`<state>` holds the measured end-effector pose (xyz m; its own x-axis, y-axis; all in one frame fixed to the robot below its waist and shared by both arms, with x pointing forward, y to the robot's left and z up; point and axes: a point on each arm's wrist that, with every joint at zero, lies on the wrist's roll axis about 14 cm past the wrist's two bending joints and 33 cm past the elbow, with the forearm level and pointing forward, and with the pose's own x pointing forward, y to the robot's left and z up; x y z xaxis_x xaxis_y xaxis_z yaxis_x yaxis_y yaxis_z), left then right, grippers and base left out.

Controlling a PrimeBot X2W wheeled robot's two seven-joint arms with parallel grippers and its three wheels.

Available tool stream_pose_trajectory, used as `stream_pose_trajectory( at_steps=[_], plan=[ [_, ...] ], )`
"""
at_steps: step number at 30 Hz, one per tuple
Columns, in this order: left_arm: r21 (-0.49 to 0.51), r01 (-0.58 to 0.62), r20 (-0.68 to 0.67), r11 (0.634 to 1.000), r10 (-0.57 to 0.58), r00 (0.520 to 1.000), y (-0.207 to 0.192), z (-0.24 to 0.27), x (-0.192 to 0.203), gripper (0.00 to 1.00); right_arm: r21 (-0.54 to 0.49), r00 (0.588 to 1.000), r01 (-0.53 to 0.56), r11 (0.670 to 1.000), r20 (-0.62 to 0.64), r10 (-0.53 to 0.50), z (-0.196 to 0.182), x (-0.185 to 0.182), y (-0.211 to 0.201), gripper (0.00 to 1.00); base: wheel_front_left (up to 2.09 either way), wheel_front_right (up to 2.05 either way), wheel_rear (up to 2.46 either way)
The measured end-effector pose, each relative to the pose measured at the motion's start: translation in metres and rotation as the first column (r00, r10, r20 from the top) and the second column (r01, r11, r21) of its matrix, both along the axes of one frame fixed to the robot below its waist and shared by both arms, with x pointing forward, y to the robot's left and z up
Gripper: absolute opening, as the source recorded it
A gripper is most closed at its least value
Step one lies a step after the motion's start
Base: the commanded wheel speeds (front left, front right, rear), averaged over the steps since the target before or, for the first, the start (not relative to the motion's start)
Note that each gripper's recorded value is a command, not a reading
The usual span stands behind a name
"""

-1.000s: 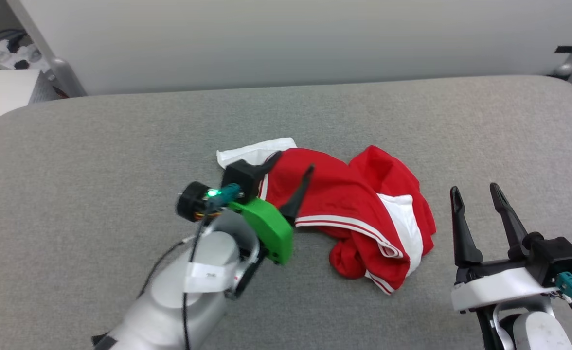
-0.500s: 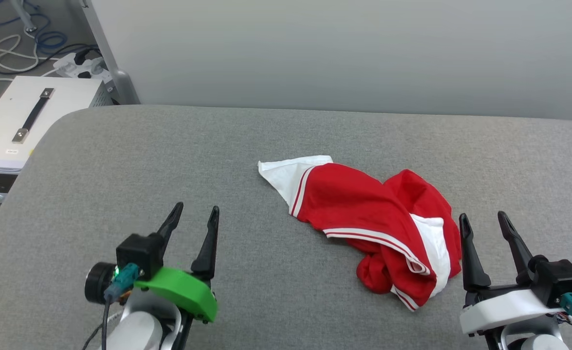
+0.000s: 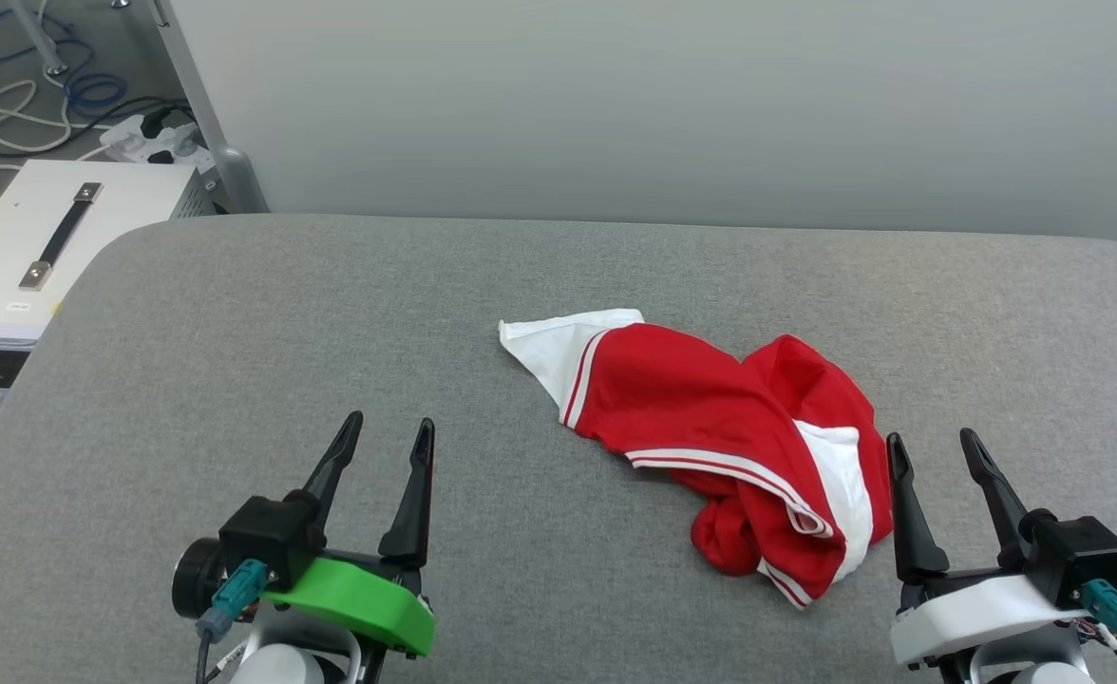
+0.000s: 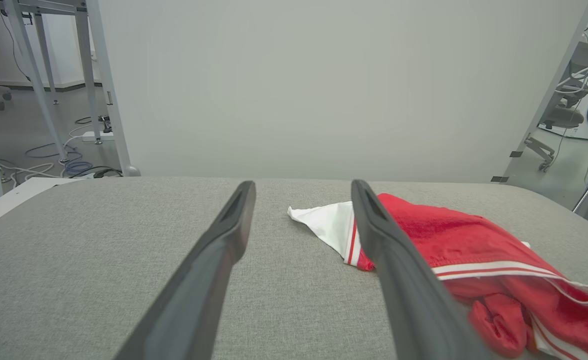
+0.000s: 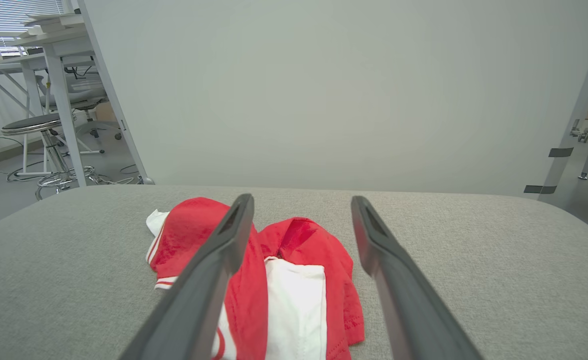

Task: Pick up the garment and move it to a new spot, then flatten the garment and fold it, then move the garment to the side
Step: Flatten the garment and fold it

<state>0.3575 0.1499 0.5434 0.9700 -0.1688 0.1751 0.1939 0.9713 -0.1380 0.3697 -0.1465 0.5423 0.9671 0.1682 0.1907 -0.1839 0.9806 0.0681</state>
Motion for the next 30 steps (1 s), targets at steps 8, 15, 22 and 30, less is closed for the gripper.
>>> stream_pose_trajectory(
  at_steps=[8, 15, 22, 30],
  plan=[
    [0.0, 0.005, -0.002, 1.0, -0.005, 1.0, -0.002, -0.004, 0.0, 1.0, -0.001, 1.0, 0.007, 1.0, -0.005, -0.007, -0.002, -0.001, -0.002, 1.0, 0.0, 0.0, 0.0],
    [0.006, 0.008, -0.018, 1.0, -0.008, 1.0, -0.002, -0.011, 0.002, 1.0, 0.008, 0.973, -0.03, 1.0, -0.23, 0.031, -0.04, 0.006, 0.001, 1.0, 0.0, 0.0, 0.0],
    [0.006, -0.008, -0.045, 1.0, 0.009, 0.999, 0.001, -0.021, 0.008, 1.0, -0.022, 0.732, -0.13, 0.991, -0.676, 0.081, -0.094, 0.015, -0.005, 1.0, 0.0, 0.0, 0.0],
    [0.007, -0.041, -0.063, 0.999, 0.041, 0.997, 0.009, -0.027, 0.017, 1.0, -0.061, 0.563, -0.207, 0.976, -0.824, 0.068, -0.097, 0.04, -0.004, 1.0, 0.0, 0.0, 0.0]
  ],
)
